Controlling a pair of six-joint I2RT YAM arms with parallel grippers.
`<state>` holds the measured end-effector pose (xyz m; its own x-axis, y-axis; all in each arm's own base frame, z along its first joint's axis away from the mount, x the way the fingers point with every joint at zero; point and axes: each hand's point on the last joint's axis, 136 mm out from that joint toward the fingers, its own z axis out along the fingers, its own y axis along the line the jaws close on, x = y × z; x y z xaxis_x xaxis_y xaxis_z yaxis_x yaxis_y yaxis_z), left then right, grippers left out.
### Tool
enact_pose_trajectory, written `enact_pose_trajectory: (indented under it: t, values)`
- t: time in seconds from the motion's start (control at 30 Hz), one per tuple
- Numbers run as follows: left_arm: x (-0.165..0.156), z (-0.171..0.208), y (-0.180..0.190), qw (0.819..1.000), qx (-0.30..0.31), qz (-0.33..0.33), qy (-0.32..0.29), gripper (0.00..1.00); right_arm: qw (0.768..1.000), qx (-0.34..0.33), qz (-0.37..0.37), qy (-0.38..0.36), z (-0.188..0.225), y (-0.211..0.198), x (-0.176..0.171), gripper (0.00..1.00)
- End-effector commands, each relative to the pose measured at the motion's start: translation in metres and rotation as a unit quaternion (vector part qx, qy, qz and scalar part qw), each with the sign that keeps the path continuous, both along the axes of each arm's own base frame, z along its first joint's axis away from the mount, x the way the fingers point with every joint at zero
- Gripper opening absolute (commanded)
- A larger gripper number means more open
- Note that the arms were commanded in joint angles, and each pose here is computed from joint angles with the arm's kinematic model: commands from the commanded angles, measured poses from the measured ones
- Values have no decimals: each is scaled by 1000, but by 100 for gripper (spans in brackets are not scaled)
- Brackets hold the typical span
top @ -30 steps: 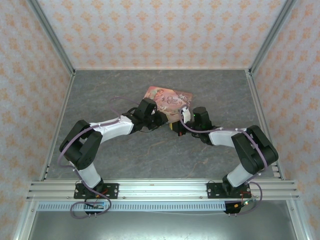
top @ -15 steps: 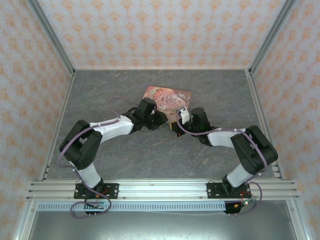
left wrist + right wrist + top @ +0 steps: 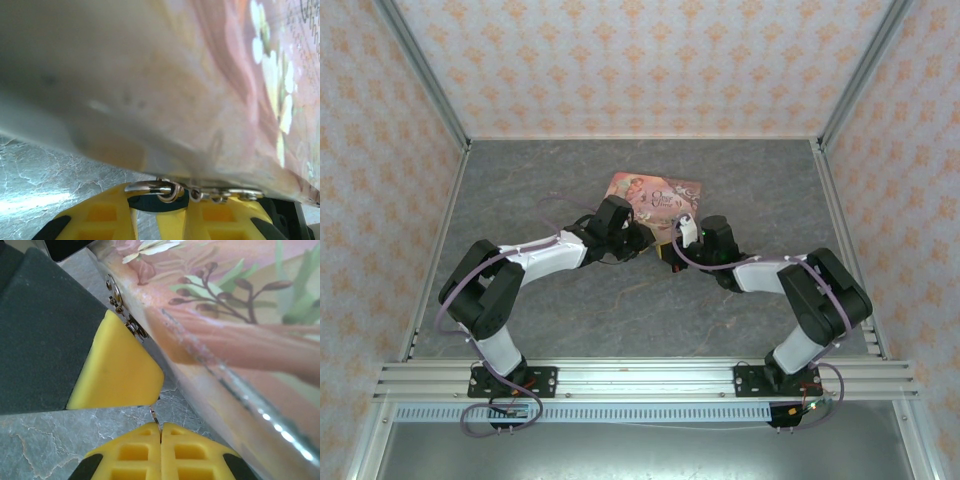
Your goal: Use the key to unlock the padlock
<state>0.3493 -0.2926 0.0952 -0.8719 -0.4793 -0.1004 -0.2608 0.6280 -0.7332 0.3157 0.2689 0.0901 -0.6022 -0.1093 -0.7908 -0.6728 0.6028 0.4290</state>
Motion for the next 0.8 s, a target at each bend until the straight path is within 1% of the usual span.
enact_pose_trajectory:
  t: [0.0,0.2,0.33,0.5,0.77]
  values:
    - [-23,48,-41,993,-85,-79,-12,19,995,74,19,-67,54,22,15,0]
    - [-22,35,-43,994,-83,-75,-3,19,992,105,18,-74,75,26,18,0]
    - [-21,24,-47,994,-88,-72,5,19,990,121,17,-71,79,28,16,0]
    - [-20,15,-49,994,-89,-69,10,19,992,115,3,-42,53,25,12,0]
    - [-18,-13,-47,995,-77,-55,19,19,992,113,-36,41,-9,20,-7,0]
